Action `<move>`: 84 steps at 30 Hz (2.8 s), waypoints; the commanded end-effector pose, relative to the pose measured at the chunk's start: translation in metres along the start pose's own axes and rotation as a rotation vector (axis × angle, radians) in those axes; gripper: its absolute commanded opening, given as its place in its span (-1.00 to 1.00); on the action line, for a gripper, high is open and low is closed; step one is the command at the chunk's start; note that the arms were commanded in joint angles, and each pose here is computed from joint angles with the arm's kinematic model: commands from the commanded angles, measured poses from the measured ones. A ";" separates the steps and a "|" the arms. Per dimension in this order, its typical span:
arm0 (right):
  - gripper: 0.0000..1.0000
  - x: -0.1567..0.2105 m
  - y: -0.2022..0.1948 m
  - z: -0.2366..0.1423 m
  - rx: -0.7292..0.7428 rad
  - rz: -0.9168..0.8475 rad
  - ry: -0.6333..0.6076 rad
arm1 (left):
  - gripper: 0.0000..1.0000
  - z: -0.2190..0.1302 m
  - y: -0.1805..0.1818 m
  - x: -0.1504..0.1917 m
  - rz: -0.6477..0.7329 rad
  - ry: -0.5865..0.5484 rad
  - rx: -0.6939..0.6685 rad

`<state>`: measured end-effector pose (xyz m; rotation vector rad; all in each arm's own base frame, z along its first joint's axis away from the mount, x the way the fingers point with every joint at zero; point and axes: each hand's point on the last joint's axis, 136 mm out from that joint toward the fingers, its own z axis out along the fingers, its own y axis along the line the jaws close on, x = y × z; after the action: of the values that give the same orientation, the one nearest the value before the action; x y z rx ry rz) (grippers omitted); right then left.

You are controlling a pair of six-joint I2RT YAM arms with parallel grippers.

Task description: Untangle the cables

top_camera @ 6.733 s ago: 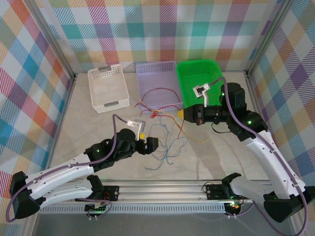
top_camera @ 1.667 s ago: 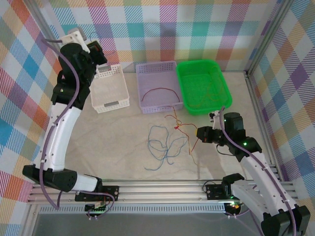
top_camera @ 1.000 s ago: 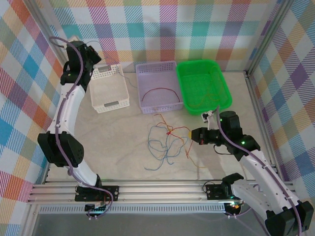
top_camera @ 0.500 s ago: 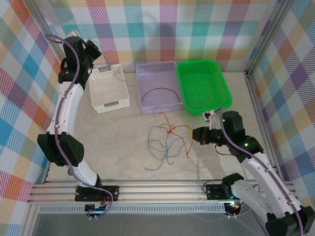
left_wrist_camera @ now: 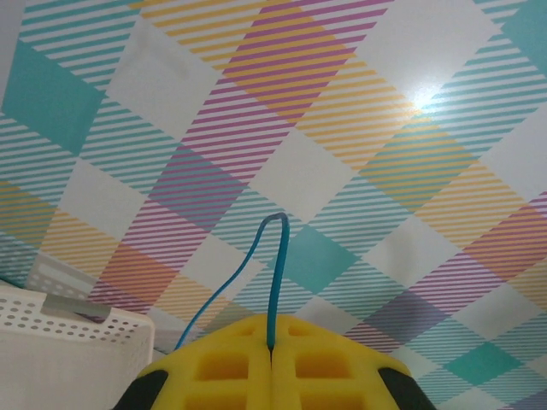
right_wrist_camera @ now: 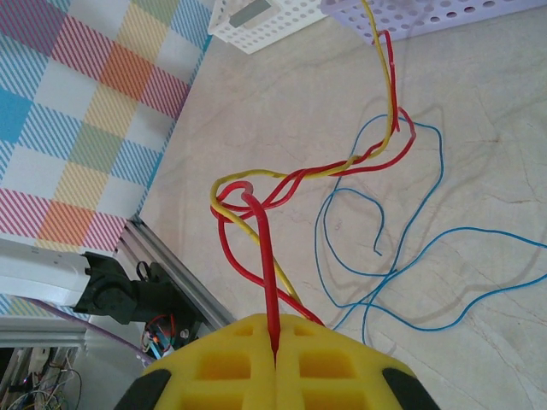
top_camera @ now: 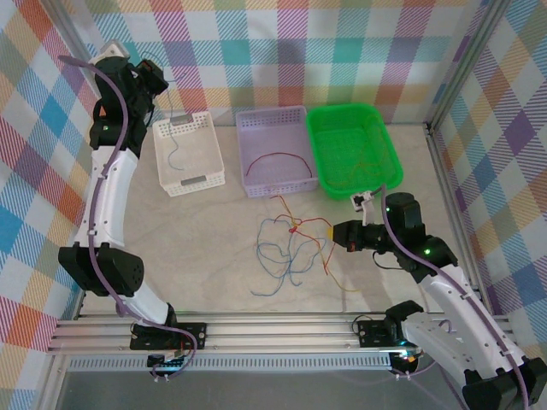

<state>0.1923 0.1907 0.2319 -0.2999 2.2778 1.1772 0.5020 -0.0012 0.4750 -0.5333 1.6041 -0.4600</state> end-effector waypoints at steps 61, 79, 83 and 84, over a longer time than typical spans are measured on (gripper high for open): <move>-1.00 -0.030 0.081 -0.011 -0.343 -0.133 -0.105 | 0.44 -0.198 -0.025 0.294 -0.190 0.747 0.300; -1.00 -0.004 0.106 -0.021 -0.529 -0.217 -0.016 | 0.40 -0.183 0.002 0.294 -0.118 0.718 0.120; -1.00 -0.002 0.104 -0.019 -0.524 -0.212 -0.012 | 0.39 -0.185 0.002 0.292 -0.119 0.712 0.126; -1.00 -0.002 0.104 -0.018 -0.526 -0.210 -0.009 | 0.38 -0.185 0.003 0.294 -0.118 0.715 0.122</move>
<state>0.1496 0.2359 0.3068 -0.6560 1.8871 1.6215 0.2978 -0.1781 0.2417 -0.4090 2.2405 -0.9165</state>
